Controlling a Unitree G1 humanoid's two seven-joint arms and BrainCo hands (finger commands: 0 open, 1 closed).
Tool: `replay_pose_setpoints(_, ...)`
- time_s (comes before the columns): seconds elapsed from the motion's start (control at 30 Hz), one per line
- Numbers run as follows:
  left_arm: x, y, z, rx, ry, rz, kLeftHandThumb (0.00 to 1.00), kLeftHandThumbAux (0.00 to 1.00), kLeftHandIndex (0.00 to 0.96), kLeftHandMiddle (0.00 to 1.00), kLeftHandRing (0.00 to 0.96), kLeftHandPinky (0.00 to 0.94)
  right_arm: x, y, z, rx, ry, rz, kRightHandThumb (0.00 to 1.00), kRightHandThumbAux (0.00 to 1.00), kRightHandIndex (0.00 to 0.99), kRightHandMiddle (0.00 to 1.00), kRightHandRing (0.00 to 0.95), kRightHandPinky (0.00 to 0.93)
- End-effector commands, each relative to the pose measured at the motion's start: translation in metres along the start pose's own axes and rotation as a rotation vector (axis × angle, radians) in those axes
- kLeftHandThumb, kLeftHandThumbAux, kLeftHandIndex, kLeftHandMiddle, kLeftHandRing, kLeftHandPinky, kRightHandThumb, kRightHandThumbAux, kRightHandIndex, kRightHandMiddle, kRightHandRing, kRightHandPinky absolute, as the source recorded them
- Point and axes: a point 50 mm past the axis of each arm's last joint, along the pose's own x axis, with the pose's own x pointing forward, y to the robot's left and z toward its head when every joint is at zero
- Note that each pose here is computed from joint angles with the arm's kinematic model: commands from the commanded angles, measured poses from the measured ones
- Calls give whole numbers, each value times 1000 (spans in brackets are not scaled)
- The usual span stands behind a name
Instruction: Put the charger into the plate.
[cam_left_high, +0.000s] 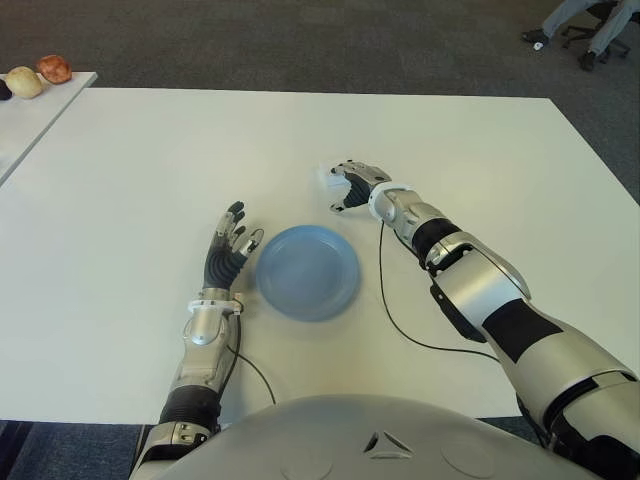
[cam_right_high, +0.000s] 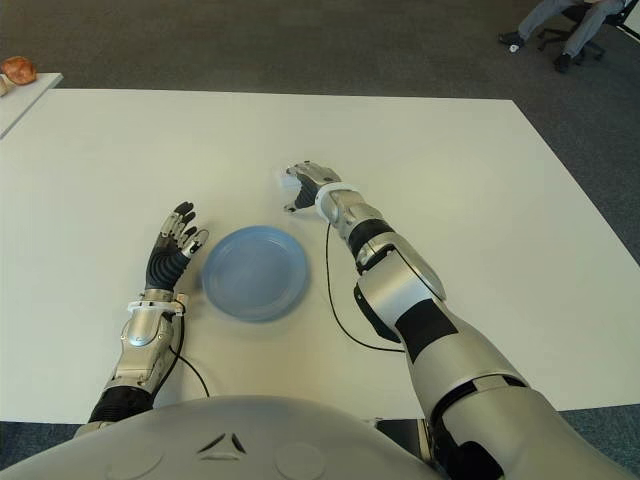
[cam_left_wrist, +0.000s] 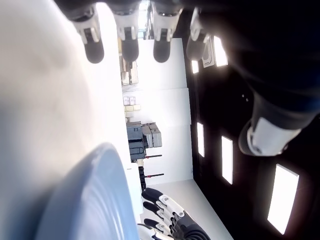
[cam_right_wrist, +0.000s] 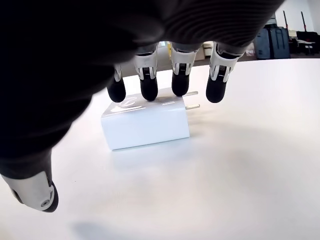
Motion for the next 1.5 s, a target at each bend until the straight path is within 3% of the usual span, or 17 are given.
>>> replay_pose_setpoints(0.03, -24, -1, -29, -4, 183, -11, 0, 538, 32, 71, 70, 91, -6, 28, -11, 10, 41, 119, 0, 600, 0, 0, 0, 0)
replay_pose_setpoints(0.63, -23, -1, -28, -5, 189, -18, 0, 528, 31, 67, 67, 86, -9, 33, -19, 13, 55, 149, 0, 608, 0, 0, 0, 0)
replay_pose_setpoints(1.07, -18, -5, -29, -16, 195, -17, 0, 528, 34, 75, 73, 92, -19, 28, -45, -75, 19, 204, 0, 646, 0, 0, 0, 0)
replay_pose_setpoints(1.3, -15, -6, -29, -23, 197, -11, 0, 527, 36, 79, 76, 91, -29, 6, -64, -210, -67, 231, 0, 665, 0, 0, 0, 0)
replay_pose_setpoints(1.5, -12, -7, -30, -25, 199, -9, 0, 527, 35, 83, 80, 90, -45, -9, -82, -250, -137, 238, 0, 680, 0, 0, 0, 0)
